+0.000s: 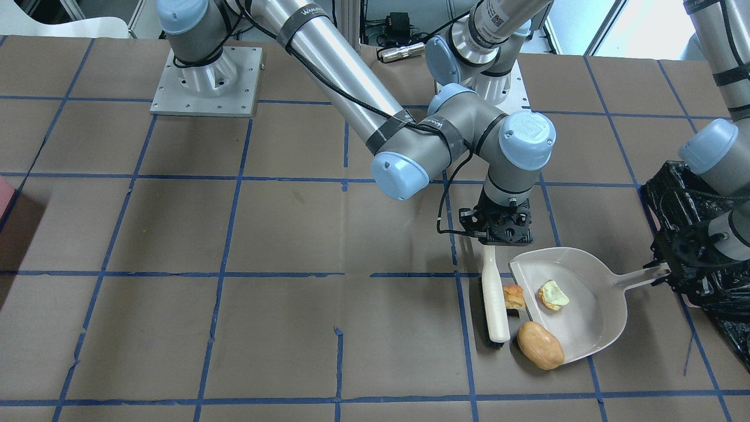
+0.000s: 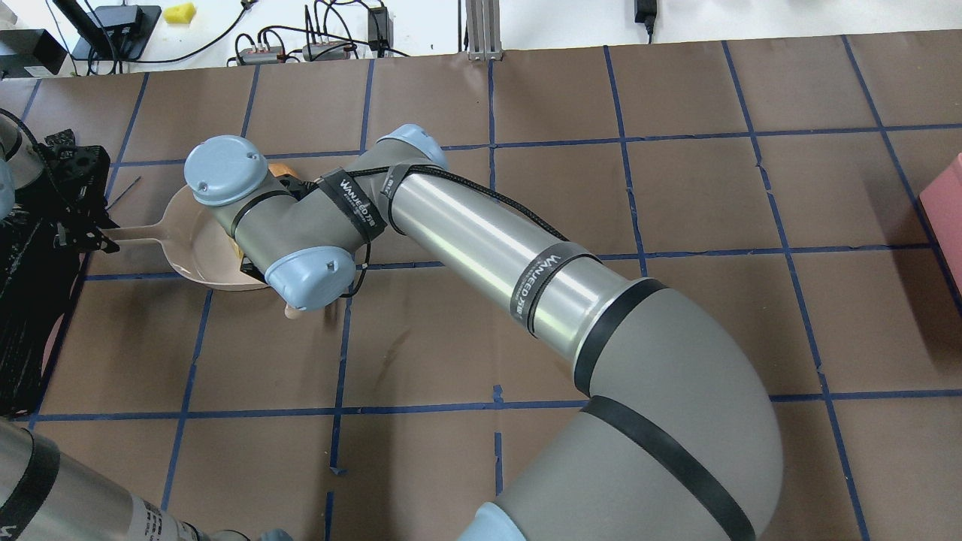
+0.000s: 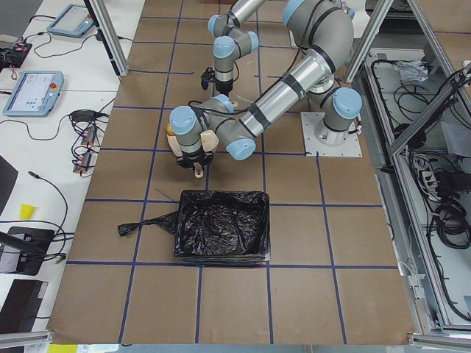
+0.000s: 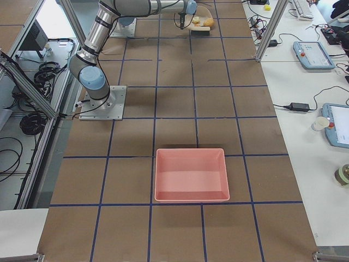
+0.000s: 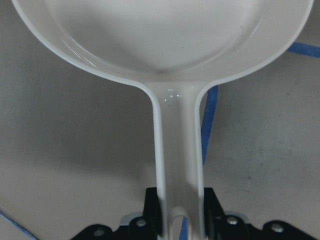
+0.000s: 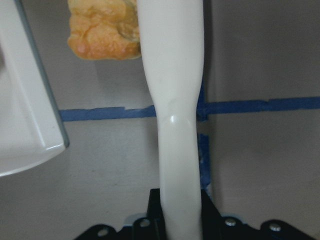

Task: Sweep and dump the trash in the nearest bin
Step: 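Sweep the remaining debris into the dustpan with the brush again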

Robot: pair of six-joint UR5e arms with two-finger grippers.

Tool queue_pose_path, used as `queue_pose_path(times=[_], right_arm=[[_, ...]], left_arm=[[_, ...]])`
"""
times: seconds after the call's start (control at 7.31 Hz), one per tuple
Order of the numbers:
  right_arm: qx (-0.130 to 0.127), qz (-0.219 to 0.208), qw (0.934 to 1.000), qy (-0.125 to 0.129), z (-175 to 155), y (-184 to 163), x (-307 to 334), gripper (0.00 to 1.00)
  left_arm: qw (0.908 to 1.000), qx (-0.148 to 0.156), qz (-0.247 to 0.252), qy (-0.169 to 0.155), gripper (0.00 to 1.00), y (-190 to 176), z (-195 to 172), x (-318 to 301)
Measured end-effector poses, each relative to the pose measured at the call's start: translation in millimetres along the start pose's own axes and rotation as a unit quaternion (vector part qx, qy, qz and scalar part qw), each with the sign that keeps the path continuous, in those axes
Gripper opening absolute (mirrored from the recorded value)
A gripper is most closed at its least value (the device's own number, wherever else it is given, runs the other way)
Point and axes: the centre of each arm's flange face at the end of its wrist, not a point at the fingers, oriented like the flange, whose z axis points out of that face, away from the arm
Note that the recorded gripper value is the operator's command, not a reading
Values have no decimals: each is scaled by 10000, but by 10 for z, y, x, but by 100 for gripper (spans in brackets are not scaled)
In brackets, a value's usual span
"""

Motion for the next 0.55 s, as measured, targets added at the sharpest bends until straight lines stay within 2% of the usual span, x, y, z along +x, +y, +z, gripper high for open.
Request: queue_pose_path(times=[0.27, 0.55], right_arm=[[22, 182, 9990, -400, -135, -50, -271, 23], [37, 363, 9961, -807, -426, 91, -554, 23]], left_arm=[[10000, -3, -7, -8, 9, -1, -10, 2], [10000, -6, -14, -14, 9, -1, -19, 3]])
